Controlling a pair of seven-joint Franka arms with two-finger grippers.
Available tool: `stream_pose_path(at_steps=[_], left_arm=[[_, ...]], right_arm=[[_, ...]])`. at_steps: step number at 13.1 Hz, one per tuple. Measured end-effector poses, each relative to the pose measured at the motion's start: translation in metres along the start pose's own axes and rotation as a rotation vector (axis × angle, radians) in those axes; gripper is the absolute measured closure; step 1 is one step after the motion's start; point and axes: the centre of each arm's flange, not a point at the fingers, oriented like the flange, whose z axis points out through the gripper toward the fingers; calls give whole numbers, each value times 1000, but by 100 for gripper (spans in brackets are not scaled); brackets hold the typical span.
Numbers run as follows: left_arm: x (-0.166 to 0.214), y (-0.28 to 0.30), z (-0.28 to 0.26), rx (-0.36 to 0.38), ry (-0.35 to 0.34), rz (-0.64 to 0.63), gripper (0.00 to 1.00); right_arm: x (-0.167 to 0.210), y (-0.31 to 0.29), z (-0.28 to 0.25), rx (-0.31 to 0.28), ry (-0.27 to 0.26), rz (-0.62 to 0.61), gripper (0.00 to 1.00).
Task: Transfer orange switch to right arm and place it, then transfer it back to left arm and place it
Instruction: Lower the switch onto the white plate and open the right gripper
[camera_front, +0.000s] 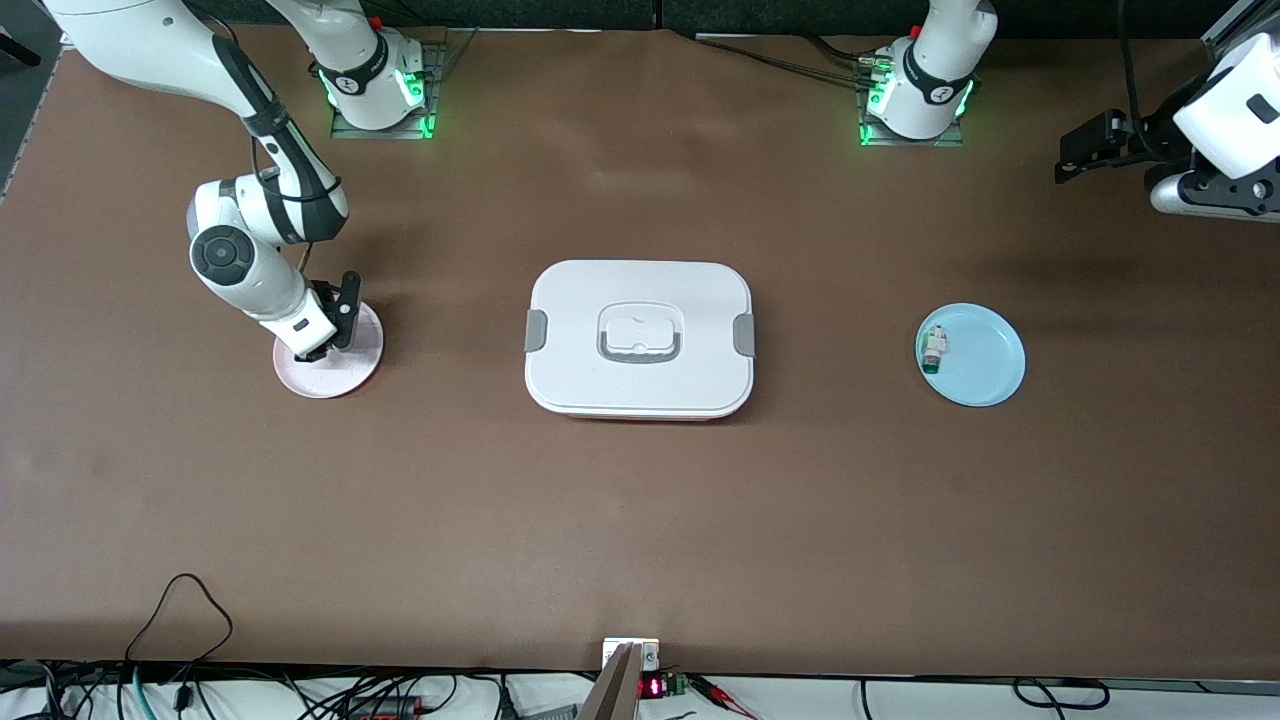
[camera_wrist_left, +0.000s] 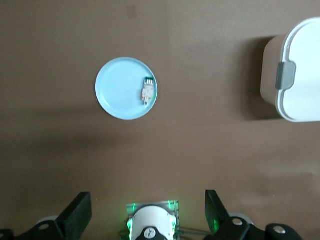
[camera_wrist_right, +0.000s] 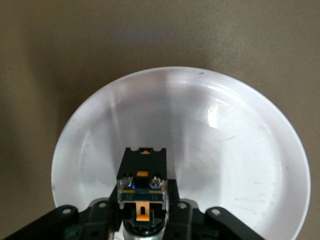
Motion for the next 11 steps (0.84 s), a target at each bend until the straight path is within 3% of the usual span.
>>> stream_pose_path(at_steps=[1, 2, 7, 11], left_arm=[[2, 0, -1, 0, 17, 0, 0], [2, 0, -2, 0, 22, -1, 0], [3, 2, -1, 0, 28, -17, 0], [3, 6, -1, 1, 28, -11, 0]], right_arm=[[0, 0, -1, -1, 0, 19, 59], [-1, 0, -2, -1, -1, 54, 53], [-6, 16, -42, -69, -7, 137, 1], [-10, 41, -92, -51, 22, 248, 0]])
